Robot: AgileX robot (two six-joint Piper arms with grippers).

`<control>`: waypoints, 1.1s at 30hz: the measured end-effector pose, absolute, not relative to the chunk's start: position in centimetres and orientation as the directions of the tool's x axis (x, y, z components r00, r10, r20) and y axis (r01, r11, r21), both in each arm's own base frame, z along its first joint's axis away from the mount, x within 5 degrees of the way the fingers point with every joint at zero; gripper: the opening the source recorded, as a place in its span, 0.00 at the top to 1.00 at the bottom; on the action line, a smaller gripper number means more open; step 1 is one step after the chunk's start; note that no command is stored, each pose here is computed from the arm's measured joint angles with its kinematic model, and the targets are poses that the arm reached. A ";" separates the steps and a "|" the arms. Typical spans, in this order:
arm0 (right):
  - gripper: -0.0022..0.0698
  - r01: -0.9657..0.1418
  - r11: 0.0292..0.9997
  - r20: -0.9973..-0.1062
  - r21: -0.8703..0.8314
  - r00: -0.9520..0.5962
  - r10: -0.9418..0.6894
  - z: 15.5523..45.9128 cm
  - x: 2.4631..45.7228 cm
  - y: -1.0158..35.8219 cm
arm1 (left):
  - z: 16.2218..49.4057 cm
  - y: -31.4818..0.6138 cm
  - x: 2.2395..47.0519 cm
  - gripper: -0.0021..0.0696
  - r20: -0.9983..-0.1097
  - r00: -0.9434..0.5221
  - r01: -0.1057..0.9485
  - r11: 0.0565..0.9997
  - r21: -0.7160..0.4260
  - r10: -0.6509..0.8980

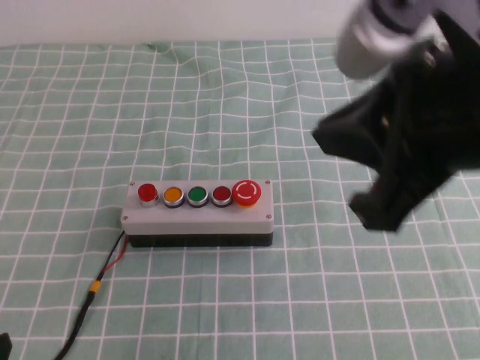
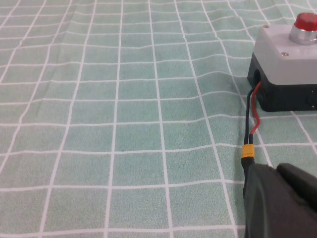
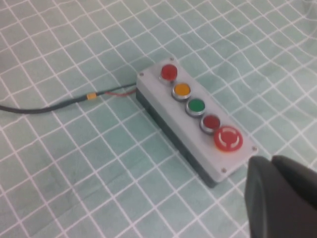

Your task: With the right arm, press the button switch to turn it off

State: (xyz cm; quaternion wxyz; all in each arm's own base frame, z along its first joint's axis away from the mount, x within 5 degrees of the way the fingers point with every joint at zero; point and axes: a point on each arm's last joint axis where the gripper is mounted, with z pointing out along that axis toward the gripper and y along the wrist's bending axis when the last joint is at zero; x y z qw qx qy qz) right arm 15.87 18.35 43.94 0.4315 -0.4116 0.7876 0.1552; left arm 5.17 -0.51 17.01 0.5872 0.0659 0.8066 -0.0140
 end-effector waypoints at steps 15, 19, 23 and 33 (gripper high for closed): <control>0.99 -0.735 0.676 -0.893 -0.047 -0.273 -0.359 36.0 9.7 10.7 | 17.0 -0.5 5.2 0.98 -0.949 -0.302 0.123 0.991 0.055 0.090; 0.99 -0.735 0.677 -0.890 -0.047 -0.276 -0.362 35.9 9.6 10.6 | 17.0 -0.5 5.2 0.98 -0.949 -0.302 0.123 0.991 0.055 0.090; 0.99 -0.735 0.677 -0.890 -0.047 -0.278 -0.363 35.9 9.6 10.6 | 17.0 -0.5 5.2 0.98 -0.949 -0.302 0.123 0.991 0.055 0.090; 0.99 -0.709 0.705 -0.897 -0.024 -0.296 -0.328 36.1 9.7 9.9 | 17.0 -0.5 5.2 0.98 -0.949 -0.302 0.123 0.991 0.055 0.090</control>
